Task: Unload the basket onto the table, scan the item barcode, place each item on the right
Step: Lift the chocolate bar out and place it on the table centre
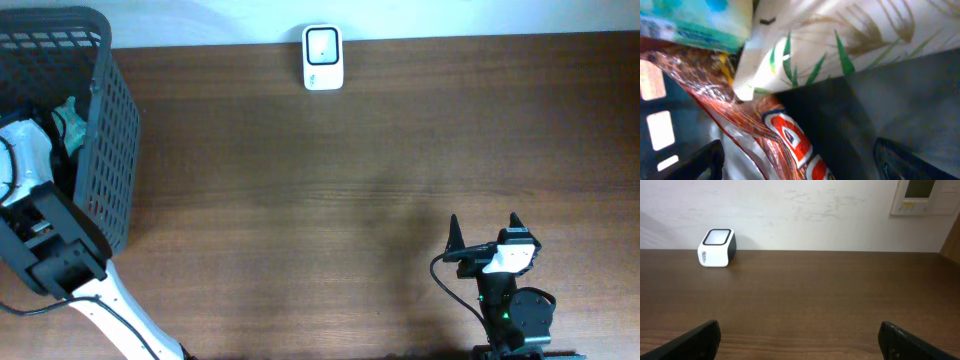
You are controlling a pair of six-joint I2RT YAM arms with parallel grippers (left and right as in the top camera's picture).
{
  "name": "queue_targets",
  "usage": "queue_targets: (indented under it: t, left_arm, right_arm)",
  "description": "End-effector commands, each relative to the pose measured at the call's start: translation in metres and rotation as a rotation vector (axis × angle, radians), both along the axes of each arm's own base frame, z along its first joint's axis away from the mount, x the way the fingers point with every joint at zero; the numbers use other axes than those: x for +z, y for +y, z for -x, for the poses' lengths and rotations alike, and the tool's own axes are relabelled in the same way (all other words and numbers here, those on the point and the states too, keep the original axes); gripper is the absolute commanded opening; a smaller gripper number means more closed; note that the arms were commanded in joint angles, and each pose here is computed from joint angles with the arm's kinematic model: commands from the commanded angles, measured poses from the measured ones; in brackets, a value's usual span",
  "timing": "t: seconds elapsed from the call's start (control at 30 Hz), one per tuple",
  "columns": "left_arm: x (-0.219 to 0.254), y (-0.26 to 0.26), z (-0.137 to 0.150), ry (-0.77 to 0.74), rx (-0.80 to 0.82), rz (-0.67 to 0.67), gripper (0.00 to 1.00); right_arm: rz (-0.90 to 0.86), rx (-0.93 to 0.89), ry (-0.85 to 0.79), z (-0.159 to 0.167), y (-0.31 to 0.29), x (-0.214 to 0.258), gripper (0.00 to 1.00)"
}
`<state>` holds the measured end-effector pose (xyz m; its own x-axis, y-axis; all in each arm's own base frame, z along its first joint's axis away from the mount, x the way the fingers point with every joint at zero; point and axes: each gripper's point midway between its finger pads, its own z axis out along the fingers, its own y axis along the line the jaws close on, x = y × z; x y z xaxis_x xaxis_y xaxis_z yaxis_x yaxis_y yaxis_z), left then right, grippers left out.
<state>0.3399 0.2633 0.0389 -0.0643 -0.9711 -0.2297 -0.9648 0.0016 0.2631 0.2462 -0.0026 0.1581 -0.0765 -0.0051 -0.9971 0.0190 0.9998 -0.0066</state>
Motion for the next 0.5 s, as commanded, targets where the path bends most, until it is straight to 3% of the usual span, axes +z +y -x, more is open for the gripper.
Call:
queue_targets:
  t: [0.0, 0.1, 0.13, 0.17, 0.27, 0.3, 0.37, 0.47]
  left_arm:
    - [-0.026, -0.022, -0.002, -0.008, 0.006, 0.126, 0.91]
    - [-0.038, -0.025, 0.004, 0.008, 0.006, 0.133, 0.88]
    - [-0.041, -0.027, 0.007, 0.018, 0.008, 0.140, 0.77]
    - [-0.044, -0.026, 0.011, 0.030, 0.005, 0.129, 0.54]
    - [-0.042, -0.020, 0.015, 0.058, -0.016, 0.097, 0.05]
    - [-0.040, -0.018, 0.012, 0.054, -0.034, 0.098, 0.00]
    - [-0.029, -0.015, 0.004, 0.036, -0.058, 0.096, 0.00]
    - [0.030, -0.002, -0.017, -0.037, -0.061, 0.052, 0.00]
  right_arm:
    - [0.007, -0.009, 0.004, 0.000, -0.002, -0.003, 0.99]
    - [0.007, -0.009, 0.004, 0.000, -0.002, -0.003, 0.99]
    - [0.007, -0.009, 0.004, 0.000, -0.002, -0.003, 0.99]
    - [0.007, -0.009, 0.004, 0.000, -0.002, -0.003, 0.99]
    - [0.007, -0.009, 0.004, 0.000, -0.002, -0.003, 0.99]
    - [0.007, -0.009, 0.004, 0.000, -0.002, -0.003, 0.98]
    - [0.007, -0.009, 0.004, 0.000, -0.002, -0.003, 0.99]
    - [0.007, -0.009, 0.004, 0.000, -0.002, -0.003, 0.99]
